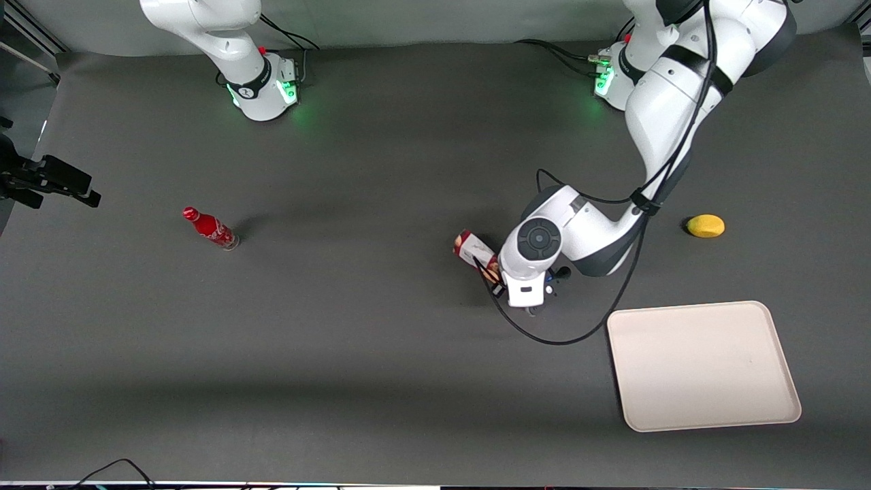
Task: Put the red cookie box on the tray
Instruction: 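Close the left gripper on the box and lift it, then carry the held box with the left gripper over the white tray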
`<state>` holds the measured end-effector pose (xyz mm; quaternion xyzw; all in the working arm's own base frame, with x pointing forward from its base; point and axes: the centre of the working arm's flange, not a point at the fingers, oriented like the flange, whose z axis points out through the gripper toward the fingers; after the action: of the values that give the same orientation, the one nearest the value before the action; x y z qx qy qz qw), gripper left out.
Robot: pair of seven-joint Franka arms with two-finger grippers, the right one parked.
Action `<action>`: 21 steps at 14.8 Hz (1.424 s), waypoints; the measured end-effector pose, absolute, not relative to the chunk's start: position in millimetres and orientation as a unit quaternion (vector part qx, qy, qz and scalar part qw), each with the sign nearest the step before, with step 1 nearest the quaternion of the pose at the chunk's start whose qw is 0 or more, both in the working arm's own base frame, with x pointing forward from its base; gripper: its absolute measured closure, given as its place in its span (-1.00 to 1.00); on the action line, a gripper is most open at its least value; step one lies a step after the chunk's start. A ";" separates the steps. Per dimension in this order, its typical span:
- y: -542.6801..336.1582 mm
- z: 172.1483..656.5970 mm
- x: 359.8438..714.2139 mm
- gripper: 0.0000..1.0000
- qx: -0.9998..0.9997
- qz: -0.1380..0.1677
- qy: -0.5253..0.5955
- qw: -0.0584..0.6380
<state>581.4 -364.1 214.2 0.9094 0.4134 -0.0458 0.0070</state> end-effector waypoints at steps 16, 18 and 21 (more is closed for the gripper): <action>-76.4 532.7 669.4 0.65 0.982 -0.098 0.148 -0.070; -15.7 526.5 678.9 0.65 0.987 -0.103 0.101 -0.076; 64.0 503.0 696.0 0.65 0.993 -0.089 0.050 -0.060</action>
<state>696.0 64.0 503.0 0.9930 0.0499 -0.0887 -0.0598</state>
